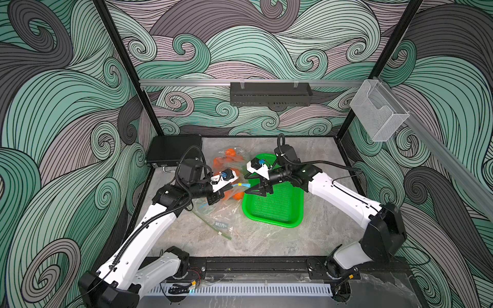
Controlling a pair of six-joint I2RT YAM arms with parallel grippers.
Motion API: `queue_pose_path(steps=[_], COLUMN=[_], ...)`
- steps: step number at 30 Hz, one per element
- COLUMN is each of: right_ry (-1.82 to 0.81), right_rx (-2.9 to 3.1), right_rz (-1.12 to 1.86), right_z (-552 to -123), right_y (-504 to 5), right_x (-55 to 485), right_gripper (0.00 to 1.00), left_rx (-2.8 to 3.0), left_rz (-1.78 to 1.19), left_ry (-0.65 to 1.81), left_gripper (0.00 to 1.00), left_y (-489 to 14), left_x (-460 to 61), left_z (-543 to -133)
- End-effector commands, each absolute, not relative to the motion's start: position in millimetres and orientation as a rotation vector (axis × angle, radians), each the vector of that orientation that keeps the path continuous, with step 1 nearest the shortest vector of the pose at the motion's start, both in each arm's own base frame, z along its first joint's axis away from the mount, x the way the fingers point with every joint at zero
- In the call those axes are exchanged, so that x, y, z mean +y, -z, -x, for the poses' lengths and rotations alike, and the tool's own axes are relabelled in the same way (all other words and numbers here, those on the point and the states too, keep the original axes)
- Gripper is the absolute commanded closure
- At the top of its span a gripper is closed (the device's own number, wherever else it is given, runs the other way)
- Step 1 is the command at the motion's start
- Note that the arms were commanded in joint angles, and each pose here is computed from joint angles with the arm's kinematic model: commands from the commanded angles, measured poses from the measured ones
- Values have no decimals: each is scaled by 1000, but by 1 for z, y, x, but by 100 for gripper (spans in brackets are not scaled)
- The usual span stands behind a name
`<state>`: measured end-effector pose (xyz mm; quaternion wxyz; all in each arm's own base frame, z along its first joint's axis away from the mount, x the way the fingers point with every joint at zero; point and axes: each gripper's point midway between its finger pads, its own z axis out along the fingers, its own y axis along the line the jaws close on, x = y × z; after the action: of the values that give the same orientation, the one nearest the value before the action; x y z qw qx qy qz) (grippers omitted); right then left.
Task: Open the zip-top bag and take out the orange
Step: Unzip the zipper on the zipper food storage bag.
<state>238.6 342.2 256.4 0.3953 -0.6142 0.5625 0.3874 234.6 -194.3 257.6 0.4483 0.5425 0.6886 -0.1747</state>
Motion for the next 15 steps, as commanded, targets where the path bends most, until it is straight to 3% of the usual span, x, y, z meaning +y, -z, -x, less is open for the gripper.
queue_pose_path(steps=[1,9,15], right_ry=[-815,-671,-605], right_rx=[1254,1103,1093], right_rz=[1548,1613,1630], right_z=[-246,-232,-233], right_y=[-278,-284,-280], right_x=[338,352,351], right_gripper=[23,31,50], left_rx=[1643,1651,1653], left_rz=[-1339,-1366,-1368], left_ry=[435,488,493], left_gripper=[100,100,100], left_y=[-271,-269,-270], left_x=[-197,-200,-200], left_z=[-230,-222,-220])
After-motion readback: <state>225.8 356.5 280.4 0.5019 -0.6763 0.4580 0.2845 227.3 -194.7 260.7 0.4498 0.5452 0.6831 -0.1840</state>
